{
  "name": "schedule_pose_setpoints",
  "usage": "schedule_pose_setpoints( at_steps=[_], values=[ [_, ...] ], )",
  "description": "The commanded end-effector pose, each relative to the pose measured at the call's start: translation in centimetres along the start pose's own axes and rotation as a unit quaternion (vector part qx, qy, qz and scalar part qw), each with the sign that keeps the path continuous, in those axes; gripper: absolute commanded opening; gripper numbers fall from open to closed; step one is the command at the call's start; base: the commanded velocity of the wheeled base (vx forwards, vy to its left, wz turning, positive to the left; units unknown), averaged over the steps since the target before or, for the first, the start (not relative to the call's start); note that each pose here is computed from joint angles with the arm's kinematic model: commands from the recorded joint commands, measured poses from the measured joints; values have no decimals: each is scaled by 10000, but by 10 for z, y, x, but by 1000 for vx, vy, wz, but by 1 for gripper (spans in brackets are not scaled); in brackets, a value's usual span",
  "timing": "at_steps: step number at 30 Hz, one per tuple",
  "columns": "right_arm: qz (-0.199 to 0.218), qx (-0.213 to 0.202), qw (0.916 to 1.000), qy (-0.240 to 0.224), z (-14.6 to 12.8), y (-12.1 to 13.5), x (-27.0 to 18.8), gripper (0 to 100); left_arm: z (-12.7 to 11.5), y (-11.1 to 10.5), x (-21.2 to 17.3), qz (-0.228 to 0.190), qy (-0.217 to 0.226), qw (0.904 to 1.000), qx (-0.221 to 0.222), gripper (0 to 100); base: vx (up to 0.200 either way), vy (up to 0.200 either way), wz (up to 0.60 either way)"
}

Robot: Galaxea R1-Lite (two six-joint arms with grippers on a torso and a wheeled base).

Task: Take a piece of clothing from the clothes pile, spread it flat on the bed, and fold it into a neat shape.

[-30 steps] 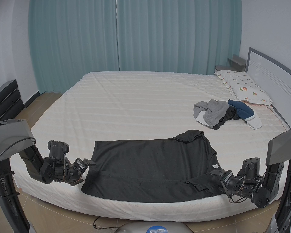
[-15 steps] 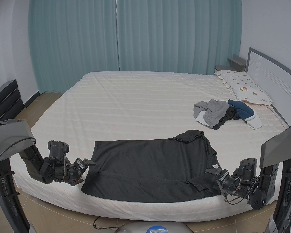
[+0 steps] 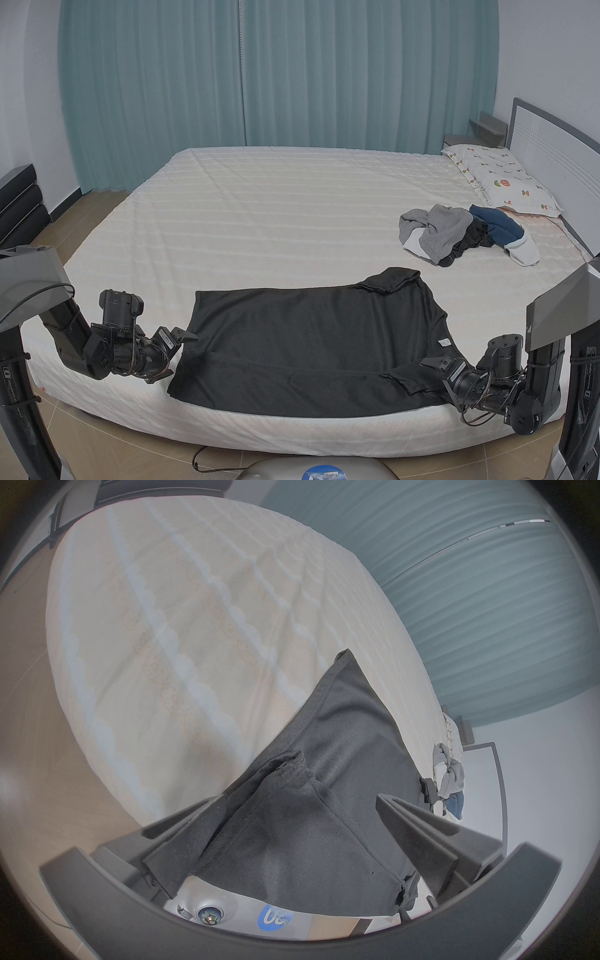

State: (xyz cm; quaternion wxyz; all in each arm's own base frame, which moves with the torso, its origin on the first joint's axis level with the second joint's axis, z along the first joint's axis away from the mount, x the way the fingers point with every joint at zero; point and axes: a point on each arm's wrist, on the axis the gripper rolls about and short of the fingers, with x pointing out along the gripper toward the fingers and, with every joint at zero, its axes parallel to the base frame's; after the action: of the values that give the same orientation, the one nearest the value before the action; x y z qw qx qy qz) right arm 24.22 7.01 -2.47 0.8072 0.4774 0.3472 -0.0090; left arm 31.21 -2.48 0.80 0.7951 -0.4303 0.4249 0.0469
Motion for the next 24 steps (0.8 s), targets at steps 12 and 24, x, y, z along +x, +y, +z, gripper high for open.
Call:
schedule_pose_setpoints(
  at_steps=[12,24],
  values=[
    [82,17,9997,-241,6,3,6,0,0,0,1,6,7,10000,-5,100,0,0,0],
    [23,11,9995,-326,5,4,1,0,0,0,1,6,7,10000,-5,100,0,0,0]
  ],
)
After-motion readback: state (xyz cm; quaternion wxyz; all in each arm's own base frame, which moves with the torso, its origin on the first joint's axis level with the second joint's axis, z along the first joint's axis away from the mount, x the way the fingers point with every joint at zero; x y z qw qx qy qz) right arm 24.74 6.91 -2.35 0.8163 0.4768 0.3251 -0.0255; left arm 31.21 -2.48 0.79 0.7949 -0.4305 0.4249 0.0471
